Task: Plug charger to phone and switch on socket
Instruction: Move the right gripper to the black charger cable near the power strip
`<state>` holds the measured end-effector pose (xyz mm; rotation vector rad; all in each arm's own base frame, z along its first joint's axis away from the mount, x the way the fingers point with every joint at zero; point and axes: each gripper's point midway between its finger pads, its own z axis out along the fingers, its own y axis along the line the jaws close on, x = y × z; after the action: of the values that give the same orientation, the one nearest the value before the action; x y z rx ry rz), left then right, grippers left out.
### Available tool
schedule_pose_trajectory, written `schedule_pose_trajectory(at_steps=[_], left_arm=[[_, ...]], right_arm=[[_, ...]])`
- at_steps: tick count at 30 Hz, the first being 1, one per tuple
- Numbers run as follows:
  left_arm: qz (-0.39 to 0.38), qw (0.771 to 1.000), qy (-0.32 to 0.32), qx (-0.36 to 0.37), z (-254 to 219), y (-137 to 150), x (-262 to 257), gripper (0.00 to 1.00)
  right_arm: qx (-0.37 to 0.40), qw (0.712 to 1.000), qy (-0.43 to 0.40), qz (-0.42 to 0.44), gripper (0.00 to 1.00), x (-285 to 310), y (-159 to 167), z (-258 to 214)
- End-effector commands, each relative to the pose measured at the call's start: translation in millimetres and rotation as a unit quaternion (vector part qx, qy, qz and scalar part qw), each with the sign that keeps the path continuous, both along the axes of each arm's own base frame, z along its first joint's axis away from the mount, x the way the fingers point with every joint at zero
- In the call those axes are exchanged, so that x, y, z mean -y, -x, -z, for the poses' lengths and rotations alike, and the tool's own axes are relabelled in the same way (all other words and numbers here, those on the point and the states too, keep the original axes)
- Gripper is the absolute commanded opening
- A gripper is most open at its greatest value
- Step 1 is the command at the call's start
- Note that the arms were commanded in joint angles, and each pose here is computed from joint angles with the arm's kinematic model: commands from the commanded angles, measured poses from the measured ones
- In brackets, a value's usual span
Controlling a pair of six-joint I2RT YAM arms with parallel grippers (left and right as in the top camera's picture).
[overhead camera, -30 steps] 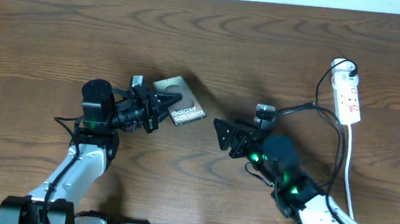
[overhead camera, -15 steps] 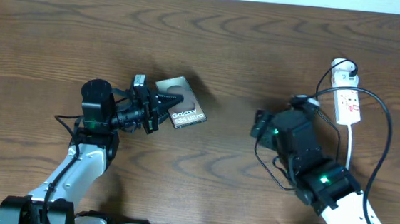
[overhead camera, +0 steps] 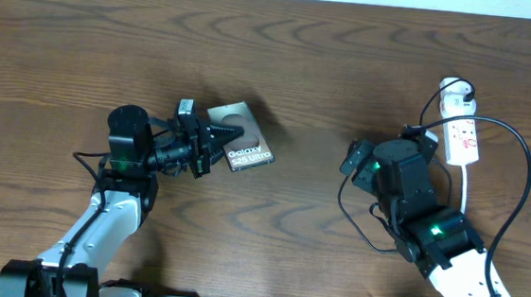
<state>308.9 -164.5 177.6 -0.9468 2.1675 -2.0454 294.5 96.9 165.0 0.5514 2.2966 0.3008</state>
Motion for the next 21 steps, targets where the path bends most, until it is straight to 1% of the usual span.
schedule_pose_trajectory(at_steps=[1,3,5,9,13,17,21], left_arm=[[0.011,1.000,0.002,0.021,-8.5,1.7,0.2,0.08],[0.011,1.000,0.002,0.021,-8.5,1.6,0.2,0.07],[0.011,1.000,0.002,0.021,-8.5,1.6,0.2,0.08],[0.011,1.000,0.002,0.021,-8.5,1.7,0.2,0.07],[0.011,1.000,0.002,0.020,-8.5,1.6,0.2,0.07],[0.011,1.000,0.002,0.020,-8.5,1.7,0.2,0.08],[0.011,1.000,0.002,0.020,-8.5,1.7,0.2,0.07]], right_arm=[[0.022,1.000,0.019,-0.010,0.98,-1.2,-12.7,-9.0],[0.019,1.000,0.023,-0.009,0.99,-2.5,-18.0,-8.9],[0.003,1.000,0.030,-0.006,0.95,-2.7,-23.1,-6.9],[-0.054,0.996,0.065,0.027,0.89,4.3,-39.0,3.0],[-0.097,0.988,0.103,0.056,0.88,7.7,-59.4,14.6],[-0.128,0.979,0.130,0.096,0.86,11.8,-73.7,38.9],[-0.165,0.967,0.137,0.141,0.81,21.1,-75.7,73.4]])
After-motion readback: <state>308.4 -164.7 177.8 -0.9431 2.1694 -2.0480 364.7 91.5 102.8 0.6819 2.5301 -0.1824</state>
